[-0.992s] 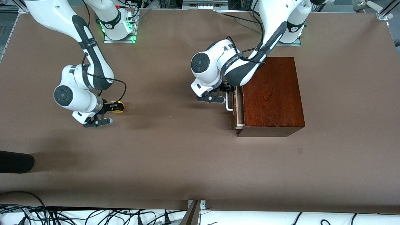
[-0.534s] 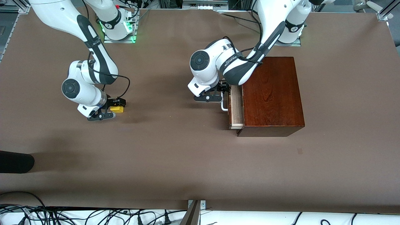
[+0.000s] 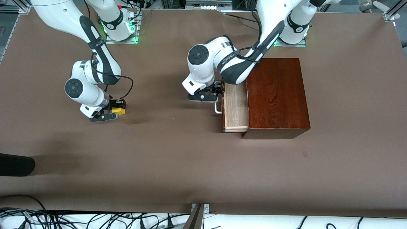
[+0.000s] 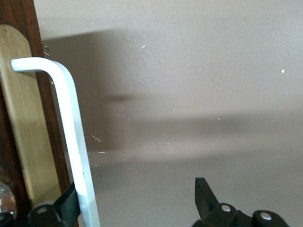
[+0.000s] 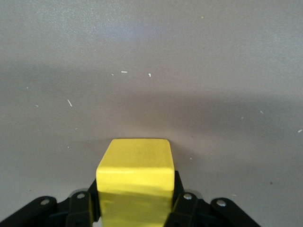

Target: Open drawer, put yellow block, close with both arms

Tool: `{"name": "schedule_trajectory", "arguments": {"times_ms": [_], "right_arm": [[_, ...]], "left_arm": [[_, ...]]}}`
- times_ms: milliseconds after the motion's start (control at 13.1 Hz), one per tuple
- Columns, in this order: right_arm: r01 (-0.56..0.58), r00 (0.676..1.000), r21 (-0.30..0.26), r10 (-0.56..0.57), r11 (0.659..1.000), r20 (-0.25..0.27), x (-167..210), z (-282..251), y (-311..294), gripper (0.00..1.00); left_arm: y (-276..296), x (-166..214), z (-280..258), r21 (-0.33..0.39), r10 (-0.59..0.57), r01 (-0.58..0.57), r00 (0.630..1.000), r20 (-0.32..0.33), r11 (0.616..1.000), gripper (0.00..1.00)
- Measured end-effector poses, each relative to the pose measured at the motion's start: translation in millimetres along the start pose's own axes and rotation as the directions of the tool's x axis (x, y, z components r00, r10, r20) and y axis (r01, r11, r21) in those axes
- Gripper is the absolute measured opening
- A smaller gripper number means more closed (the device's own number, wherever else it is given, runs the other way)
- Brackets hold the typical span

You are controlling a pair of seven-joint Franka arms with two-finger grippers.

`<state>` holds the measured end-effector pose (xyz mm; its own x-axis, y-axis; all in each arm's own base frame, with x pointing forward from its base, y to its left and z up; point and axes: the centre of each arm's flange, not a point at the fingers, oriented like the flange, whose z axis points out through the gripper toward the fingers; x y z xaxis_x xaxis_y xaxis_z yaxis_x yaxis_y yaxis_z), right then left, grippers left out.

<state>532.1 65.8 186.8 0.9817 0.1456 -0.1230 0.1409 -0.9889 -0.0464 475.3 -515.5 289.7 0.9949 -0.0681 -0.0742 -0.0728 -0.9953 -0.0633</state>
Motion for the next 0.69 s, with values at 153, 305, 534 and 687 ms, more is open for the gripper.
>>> {"name": "schedule_trajectory", "arguments": {"times_ms": [153,305,534,687], "right_arm": [[0.000,1.000,0.000,0.000,1.000,0.000,0,0,0,0.56],[0.000,1.000,0.000,0.000,1.000,-0.003,0,0,0,0.56],[0.000,1.000,-0.001,0.000,1.000,-0.017,4,-4,0,0.56],[0.002,0.999,0.000,-0.003,1.000,-0.041,12,-17,-1,0.56]], "left_arm": [[-1,2,-3,-0.002,-0.004,0.004,1.000,-0.003,1.000,1.00],[-5,7,-13,0.009,-0.013,0.013,1.000,0.001,1.000,1.00],[-14,6,-49,0.031,-0.010,0.010,1.000,-0.008,0.999,1.00],[-25,2,-79,0.056,-0.017,0.017,1.000,-0.014,0.998,1.00]]}}
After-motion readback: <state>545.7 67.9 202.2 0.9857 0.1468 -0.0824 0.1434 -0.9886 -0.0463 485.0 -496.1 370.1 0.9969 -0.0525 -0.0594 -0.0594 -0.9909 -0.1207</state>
